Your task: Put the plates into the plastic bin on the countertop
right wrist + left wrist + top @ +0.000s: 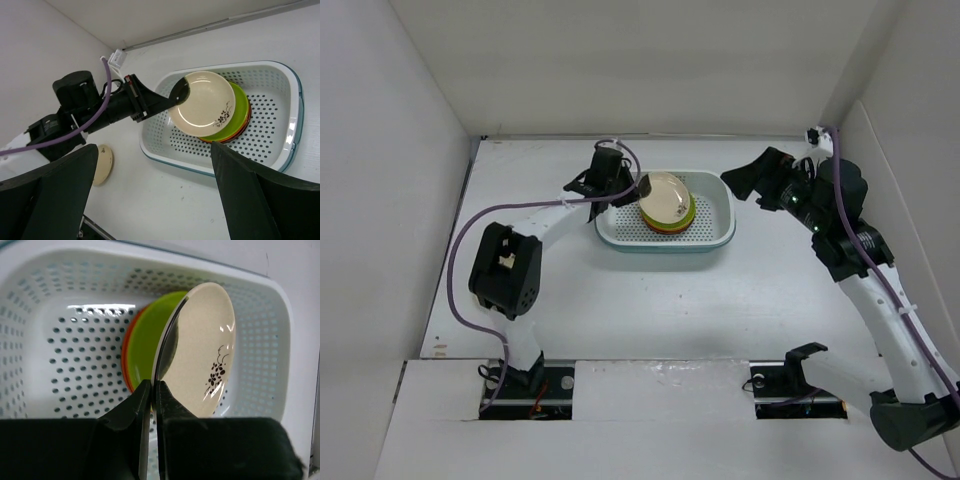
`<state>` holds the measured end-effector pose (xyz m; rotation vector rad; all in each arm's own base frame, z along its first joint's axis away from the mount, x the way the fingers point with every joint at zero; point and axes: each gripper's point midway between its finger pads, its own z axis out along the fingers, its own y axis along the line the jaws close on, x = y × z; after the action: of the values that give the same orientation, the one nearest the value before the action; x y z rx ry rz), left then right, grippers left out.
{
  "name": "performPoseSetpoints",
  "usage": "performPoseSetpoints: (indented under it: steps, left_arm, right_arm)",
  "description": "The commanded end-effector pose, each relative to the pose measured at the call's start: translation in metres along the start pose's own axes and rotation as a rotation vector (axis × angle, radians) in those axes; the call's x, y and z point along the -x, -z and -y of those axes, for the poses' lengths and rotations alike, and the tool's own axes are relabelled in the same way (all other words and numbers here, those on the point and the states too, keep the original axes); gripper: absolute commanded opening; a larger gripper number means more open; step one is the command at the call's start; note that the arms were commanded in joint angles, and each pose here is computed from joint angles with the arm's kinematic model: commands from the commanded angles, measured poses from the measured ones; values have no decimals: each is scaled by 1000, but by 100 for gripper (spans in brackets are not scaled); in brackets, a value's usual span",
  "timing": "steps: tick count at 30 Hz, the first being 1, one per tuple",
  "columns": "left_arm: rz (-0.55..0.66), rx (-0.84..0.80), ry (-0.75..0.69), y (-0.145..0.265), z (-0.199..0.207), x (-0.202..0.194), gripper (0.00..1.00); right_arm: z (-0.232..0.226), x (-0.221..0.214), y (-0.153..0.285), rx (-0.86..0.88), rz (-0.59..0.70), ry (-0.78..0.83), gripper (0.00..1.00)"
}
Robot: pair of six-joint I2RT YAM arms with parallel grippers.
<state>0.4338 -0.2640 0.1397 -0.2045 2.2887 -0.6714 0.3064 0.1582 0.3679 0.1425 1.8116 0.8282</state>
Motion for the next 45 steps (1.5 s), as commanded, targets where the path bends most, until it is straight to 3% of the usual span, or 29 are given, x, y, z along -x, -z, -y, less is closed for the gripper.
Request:
performPoseSetpoints:
  steps: [1, 6, 12, 14, 15, 18, 22, 23, 27, 33, 36, 37, 40, 41, 42, 44, 45]
  left_arm:
    - [125, -148, 19, 7, 31, 50, 0]
    - [101, -155, -15, -5, 34, 51, 0]
    - [54, -191, -8, -4, 38, 40, 16]
    - [53, -192, 1, 0, 40, 41, 29]
    - [74, -192, 0, 6, 43, 47, 42]
    - [73, -191, 1, 15, 40, 42, 49]
    - [139, -192, -11, 48, 48, 61, 72]
    - [148, -196, -25, 54, 49, 62, 98]
    - [215, -104, -24, 81, 39, 79, 100]
    - [393, 362, 114, 159, -49, 114, 100]
    - [418, 418, 186, 191, -89, 124, 100]
    - [428, 487, 249, 203, -132, 135, 100]
    - [448, 635, 344, 247, -199, 137, 100]
    - [454, 670, 371, 256, -215, 130, 100]
    - [472, 692, 393, 267, -225, 126, 100]
    - [563, 730, 406, 299, -239, 120, 100]
    - [579, 744, 406, 306, -240, 114, 100]
  right_arm:
    - [-16, 13, 13, 62, 40, 19, 100]
    - [-16, 10, 13, 64, 27, 28, 100]
    - [-16, 10, 13, 64, 27, 28, 100]
    - [-16, 10, 13, 64, 27, 28, 100]
    - [-16, 10, 13, 64, 27, 28, 100]
    - [-14, 9, 10, 59, 20, 26, 100]
    - [-12, 4, 3, 65, 3, 34, 100]
    - [-12, -1, 3, 77, -16, 32, 100]
    - [-17, -21, -11, 102, -71, 73, 100]
    - [-62, -86, -34, 220, -201, 130, 100]
    - [-100, -146, -54, 301, -300, 111, 100]
    - [-116, -164, -56, 336, -327, 102, 100]
    - [-140, -220, -83, 394, -418, 67, 100]
    - [-171, -229, -83, 454, -430, 74, 100]
    - [-170, -267, -102, 436, -493, 90, 100]
    - [-212, -287, -110, 520, -530, 96, 100]
    - [-204, -327, -128, 497, -600, 109, 100]
